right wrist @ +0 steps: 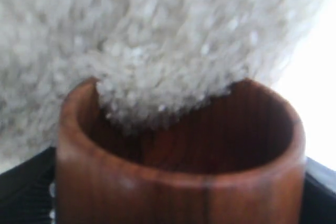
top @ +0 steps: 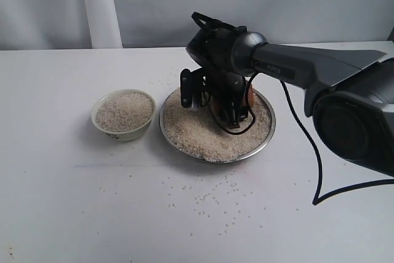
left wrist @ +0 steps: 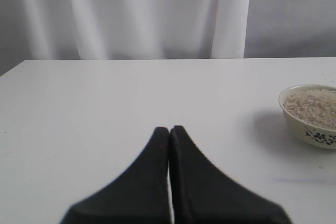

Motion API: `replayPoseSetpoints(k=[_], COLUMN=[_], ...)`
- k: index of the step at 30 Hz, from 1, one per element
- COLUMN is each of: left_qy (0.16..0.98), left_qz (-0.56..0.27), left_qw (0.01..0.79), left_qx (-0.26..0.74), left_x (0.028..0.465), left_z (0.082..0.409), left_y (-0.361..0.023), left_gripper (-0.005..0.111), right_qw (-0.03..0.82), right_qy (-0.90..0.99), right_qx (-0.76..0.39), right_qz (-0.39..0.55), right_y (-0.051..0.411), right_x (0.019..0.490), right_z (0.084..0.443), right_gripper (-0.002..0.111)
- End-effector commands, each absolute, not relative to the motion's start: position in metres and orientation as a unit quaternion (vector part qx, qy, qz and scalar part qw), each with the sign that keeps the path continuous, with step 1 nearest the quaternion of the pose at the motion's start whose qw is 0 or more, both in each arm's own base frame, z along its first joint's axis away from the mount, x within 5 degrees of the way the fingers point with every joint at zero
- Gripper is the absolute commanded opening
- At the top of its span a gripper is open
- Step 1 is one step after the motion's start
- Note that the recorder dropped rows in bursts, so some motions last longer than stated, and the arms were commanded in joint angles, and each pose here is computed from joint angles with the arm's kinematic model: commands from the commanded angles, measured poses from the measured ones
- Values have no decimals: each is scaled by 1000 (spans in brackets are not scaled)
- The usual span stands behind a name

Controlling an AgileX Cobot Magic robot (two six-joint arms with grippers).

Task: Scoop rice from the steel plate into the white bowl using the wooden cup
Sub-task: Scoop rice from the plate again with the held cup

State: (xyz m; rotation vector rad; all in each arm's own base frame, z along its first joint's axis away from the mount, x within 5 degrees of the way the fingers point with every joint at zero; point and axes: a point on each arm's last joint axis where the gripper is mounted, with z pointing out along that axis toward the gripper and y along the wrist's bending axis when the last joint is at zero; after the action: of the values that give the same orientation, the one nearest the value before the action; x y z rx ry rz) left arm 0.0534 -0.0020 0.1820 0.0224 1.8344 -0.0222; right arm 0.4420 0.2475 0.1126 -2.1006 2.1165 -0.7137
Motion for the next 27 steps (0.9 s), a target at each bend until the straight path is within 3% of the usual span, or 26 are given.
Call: replayPoseSetpoints(k=[1,27], left_qy=[792,792], left_qz=[-11,-11], left_qw=[611,611], left_qx=[9,9], left_x=[53,53], left_z=[182,182], left_y=[-2,-2], left_gripper=[0,0], right_qw=[55,102], right_qy=[715,763], right_qx=[-677,-634], right_qz=[-164,-74], right_y=[257,259], right_x=[437,441], right_z=[81,78], right_gripper=[0,0])
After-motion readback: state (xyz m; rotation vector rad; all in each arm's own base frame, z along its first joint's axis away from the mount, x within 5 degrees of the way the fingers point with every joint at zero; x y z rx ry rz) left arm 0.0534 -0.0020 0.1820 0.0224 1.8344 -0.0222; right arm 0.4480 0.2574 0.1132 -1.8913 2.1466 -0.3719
